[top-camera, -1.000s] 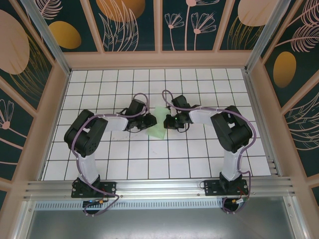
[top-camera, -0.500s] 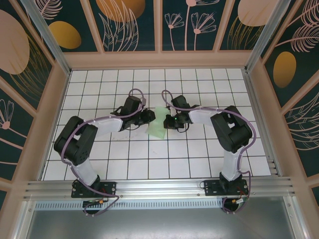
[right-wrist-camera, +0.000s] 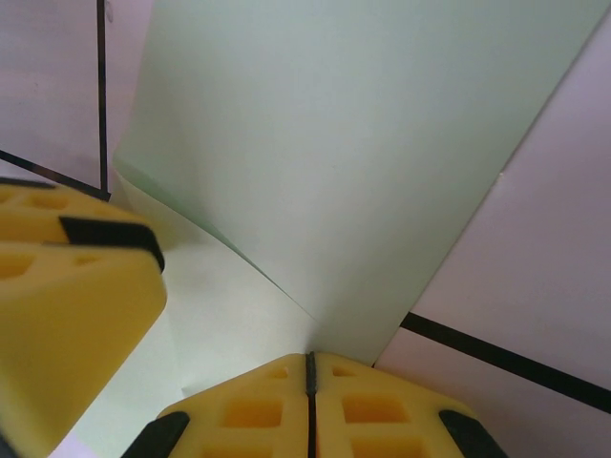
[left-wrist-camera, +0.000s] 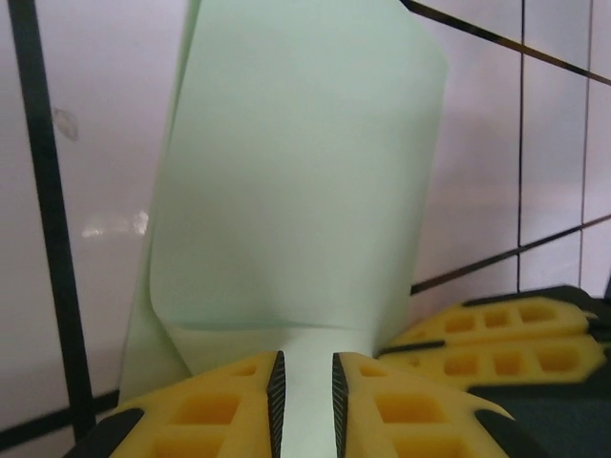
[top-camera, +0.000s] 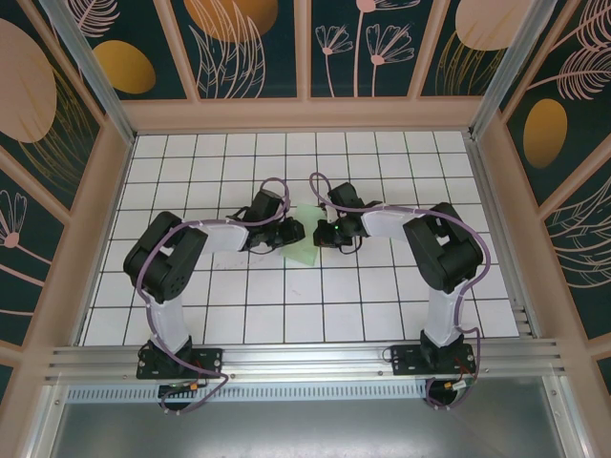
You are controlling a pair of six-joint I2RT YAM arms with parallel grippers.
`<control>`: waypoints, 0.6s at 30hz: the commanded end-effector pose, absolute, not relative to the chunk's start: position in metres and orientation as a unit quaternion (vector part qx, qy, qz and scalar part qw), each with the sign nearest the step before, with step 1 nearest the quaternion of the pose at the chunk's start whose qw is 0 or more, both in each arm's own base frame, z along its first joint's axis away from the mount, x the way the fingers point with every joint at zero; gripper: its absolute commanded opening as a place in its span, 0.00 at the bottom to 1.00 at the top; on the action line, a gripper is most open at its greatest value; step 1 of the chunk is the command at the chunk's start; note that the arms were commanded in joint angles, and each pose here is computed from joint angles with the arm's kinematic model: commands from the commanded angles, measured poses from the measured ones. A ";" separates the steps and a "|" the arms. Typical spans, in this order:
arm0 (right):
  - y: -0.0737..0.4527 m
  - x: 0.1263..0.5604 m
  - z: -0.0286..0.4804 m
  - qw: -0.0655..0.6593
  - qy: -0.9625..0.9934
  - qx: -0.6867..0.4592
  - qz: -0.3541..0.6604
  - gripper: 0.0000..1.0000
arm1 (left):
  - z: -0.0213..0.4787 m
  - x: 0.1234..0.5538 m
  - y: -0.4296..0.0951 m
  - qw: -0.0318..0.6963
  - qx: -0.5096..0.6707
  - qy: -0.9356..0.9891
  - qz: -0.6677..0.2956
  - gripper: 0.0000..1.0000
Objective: Fold a paper plane with a square sheet of paper (pick it up from the middle)
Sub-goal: Fold the triangle a second time at the center of the table.
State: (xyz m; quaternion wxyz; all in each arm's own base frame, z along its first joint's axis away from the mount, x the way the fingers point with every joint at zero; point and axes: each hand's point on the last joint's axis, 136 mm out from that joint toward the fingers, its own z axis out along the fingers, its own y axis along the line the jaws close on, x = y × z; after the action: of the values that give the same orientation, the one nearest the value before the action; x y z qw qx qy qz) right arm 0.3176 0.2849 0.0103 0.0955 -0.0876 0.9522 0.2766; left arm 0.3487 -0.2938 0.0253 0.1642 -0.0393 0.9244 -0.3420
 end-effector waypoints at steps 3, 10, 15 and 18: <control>0.226 0.284 -0.070 0.025 0.989 -0.070 0.124 0.08 | 0.015 0.365 -0.274 0.182 -0.072 0.937 -0.291 0.24; 0.222 0.283 -0.073 0.024 0.991 -0.070 0.113 0.08 | 0.005 0.372 -0.250 0.187 -0.102 0.940 -0.266 0.26; 0.221 0.284 -0.073 0.025 0.991 -0.069 0.114 0.08 | 0.007 0.374 -0.246 0.188 -0.095 0.943 -0.259 0.26; 0.222 0.285 -0.071 0.027 0.991 -0.068 0.114 0.08 | 0.031 0.379 -0.252 0.207 -0.074 0.935 -0.277 0.26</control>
State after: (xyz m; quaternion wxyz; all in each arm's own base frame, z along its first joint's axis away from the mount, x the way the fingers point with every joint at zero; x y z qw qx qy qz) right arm 0.3182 0.2848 0.0089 0.0957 -0.0875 0.9532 0.2732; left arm 0.3716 -0.2642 0.0190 0.1908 -0.0784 0.9330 -0.2949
